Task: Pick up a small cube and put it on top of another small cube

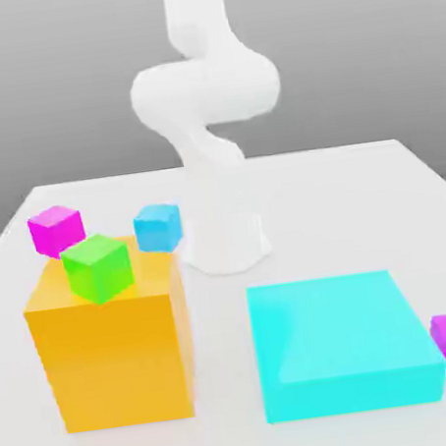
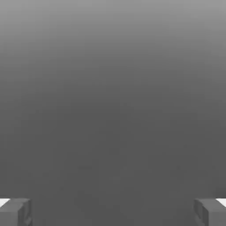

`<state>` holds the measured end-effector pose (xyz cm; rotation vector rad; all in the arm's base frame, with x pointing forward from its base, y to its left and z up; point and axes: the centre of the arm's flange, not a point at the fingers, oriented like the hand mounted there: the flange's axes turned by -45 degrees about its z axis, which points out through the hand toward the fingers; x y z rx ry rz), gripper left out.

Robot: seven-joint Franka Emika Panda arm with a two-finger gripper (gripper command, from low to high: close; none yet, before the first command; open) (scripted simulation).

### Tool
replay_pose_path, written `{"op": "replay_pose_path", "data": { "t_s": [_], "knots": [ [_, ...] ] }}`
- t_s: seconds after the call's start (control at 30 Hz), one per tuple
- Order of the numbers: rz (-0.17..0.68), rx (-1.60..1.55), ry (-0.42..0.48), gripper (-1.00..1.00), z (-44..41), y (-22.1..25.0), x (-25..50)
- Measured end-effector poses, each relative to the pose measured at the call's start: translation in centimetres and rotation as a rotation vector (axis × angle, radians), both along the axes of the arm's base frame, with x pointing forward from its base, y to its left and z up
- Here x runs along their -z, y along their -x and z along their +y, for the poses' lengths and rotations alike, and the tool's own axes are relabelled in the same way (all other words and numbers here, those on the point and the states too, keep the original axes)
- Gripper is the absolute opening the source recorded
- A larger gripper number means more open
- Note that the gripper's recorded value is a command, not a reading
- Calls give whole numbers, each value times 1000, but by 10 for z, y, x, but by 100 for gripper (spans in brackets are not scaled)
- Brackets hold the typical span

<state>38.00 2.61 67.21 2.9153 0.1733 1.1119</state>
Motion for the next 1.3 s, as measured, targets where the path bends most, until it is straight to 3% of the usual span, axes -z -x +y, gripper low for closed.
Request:
{"op": "replay_pose_path", "data": {
  "t_s": [0.2,0.4,0.53,0.8,0.97,1.0,1.3],
  "knots": [
    [164,-284,159,0,74,-56,106],
    [309,-588,298,0,150,-71,221],
    [398,-801,380,0,197,-59,299],
    [561,-1255,512,0,271,15,451],
    [585,-1322,523,0,279,28,518],
    [586,-1324,524,-100,278,29,531],
    [587,-1324,524,-100,279,29,516]
  ]
}}
